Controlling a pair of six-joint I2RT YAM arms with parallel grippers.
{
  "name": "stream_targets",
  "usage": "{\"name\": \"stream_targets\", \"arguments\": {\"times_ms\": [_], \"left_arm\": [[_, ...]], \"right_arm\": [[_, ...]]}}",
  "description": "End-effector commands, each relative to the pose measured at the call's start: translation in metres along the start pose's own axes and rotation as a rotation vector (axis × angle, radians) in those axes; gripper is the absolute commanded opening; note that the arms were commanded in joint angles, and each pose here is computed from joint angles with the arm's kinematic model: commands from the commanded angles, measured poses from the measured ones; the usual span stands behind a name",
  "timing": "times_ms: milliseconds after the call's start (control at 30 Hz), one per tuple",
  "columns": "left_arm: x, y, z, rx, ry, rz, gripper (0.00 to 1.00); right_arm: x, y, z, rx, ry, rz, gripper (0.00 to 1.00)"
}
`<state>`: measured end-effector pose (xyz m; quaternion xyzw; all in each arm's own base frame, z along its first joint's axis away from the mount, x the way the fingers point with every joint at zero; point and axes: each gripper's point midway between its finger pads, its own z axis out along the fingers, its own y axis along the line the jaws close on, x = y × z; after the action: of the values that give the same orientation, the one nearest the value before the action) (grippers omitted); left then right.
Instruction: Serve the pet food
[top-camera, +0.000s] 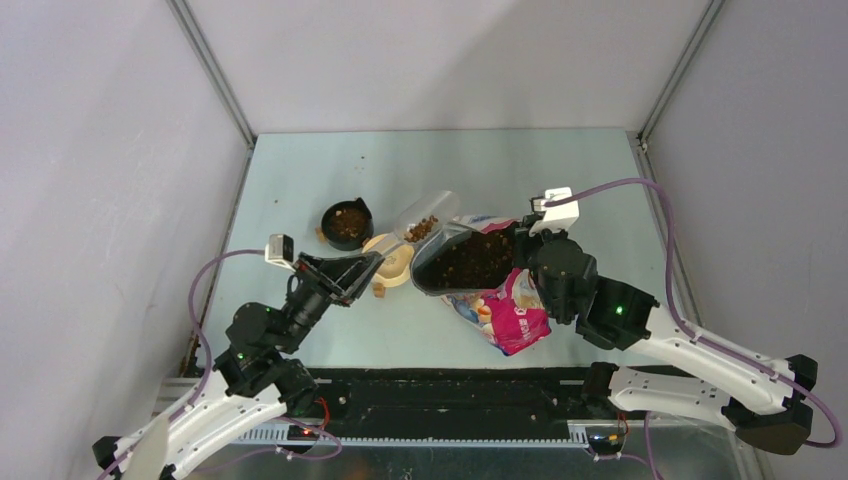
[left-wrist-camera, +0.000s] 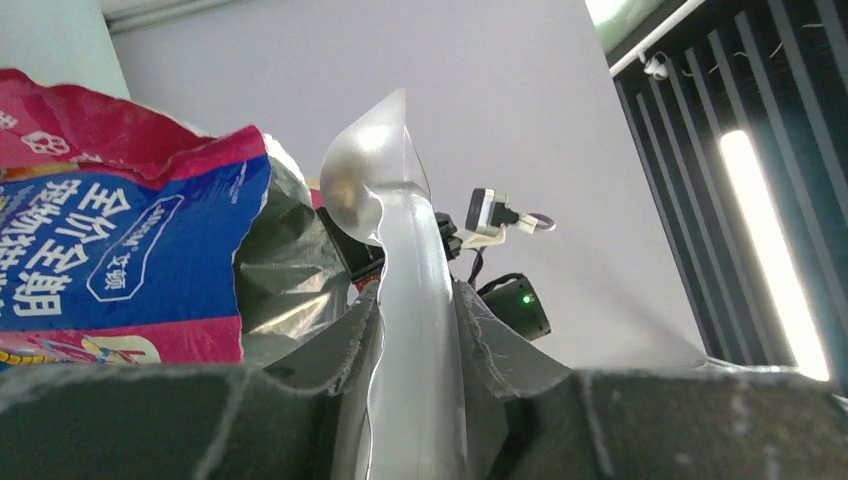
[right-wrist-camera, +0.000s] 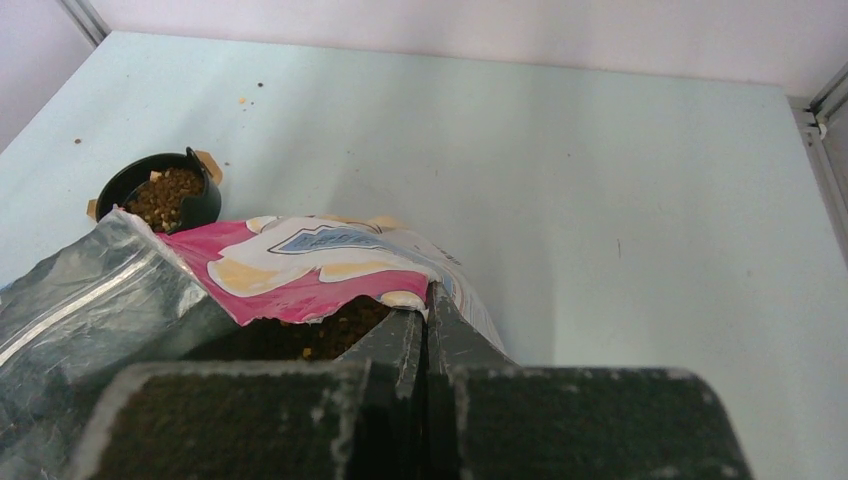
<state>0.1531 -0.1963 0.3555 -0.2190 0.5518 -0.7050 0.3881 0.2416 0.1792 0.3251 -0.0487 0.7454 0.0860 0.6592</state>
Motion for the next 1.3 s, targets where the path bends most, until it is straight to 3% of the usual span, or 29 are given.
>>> {"name": "stream_targets", "arguments": {"times_ms": [0,133,333,567,733,1033,1267], "left_arm": [[-0.023,-0.024,-0.003,0.036,-0.102,0.034,0.00],[-0.042,-0.008,-0.010,-0.099,-0.188,0.088,0.00],[-0.072,0.000,-0.025,-0.177,-0.334,0.136,0.00],[-0.119,0.017,-0.041,-0.335,-0.575,0.262,0.00],[-0.141,0.021,-0.052,-0.362,-0.698,0.315,0.00],[-0.154,0.053,-0.050,-0.428,-0.748,0.315,0.00],[-0.166,0.089,-0.029,-0.527,-0.678,0.334,0.00]], "right_arm": [[-0.124,-0.016,-0.032,-0.035,-0.307,0.418,0.00],[-0.116,-0.017,-0.031,-0.025,-0.281,0.398,0.00],[-0.111,-0.020,-0.030,-0.011,-0.267,0.373,0.00],[-0.110,-0.021,-0.030,-0.006,-0.263,0.367,0.00],[-0.107,-0.021,-0.031,-0.008,-0.269,0.367,0.00],[-0.105,-0.022,-0.031,-0.005,-0.263,0.365,0.00],[-0.103,-0.024,-0.032,-0.004,-0.267,0.367,0.00]]}}
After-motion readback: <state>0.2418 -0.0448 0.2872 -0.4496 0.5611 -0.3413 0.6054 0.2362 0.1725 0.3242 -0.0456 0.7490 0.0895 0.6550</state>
